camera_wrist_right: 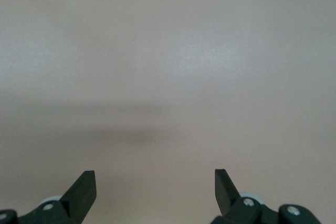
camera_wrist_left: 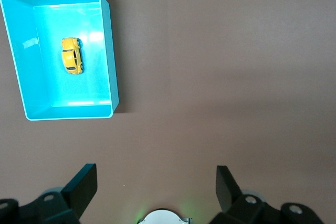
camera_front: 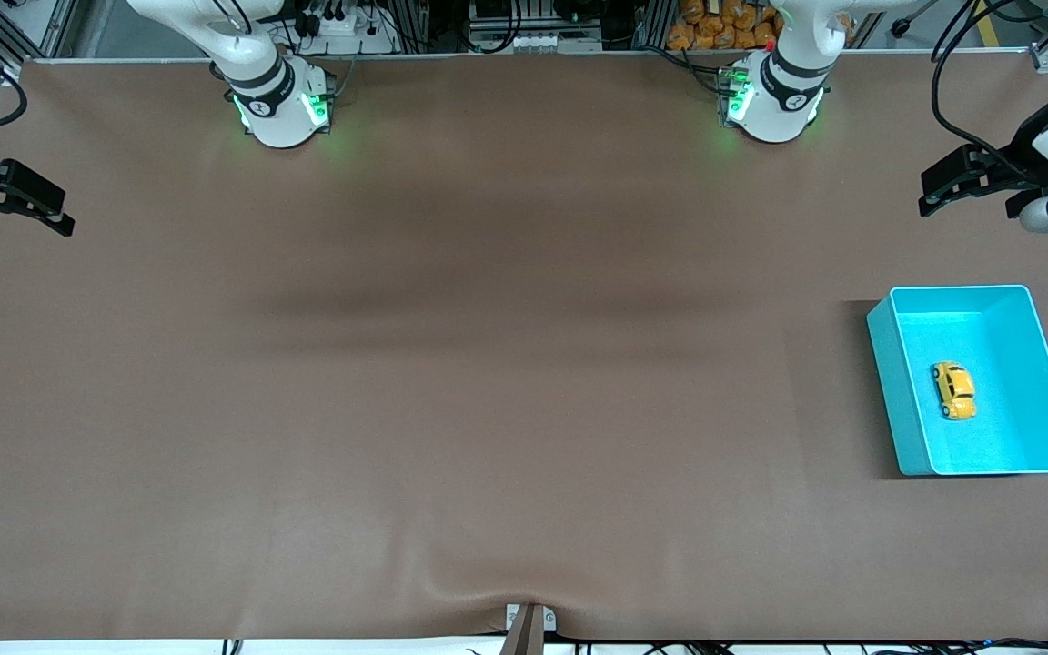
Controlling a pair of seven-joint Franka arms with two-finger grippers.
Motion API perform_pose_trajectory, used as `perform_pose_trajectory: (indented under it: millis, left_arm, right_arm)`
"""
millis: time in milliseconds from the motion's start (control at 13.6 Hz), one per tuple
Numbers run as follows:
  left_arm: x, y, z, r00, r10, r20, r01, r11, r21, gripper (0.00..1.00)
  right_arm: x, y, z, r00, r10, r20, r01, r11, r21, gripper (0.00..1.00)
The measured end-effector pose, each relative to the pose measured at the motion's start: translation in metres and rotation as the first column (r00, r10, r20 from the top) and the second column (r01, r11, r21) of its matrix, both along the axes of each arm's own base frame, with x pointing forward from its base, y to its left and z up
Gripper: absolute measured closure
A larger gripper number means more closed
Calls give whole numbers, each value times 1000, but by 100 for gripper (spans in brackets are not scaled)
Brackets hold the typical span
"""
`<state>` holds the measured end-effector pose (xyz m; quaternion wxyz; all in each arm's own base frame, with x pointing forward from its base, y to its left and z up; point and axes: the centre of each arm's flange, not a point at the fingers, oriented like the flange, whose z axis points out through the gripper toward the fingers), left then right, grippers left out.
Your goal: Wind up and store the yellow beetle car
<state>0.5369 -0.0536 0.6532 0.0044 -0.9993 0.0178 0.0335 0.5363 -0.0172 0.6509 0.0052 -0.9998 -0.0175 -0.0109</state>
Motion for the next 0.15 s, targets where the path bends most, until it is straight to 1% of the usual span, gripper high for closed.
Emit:
perform_pose_trajectory:
  millis: [147]
  left_arm:
    - [0, 0, 0, 1000, 0, 0, 0, 1000, 0, 0]
  right_arm:
    - [0, 0, 0, 1000, 0, 0, 0, 1000, 0, 0]
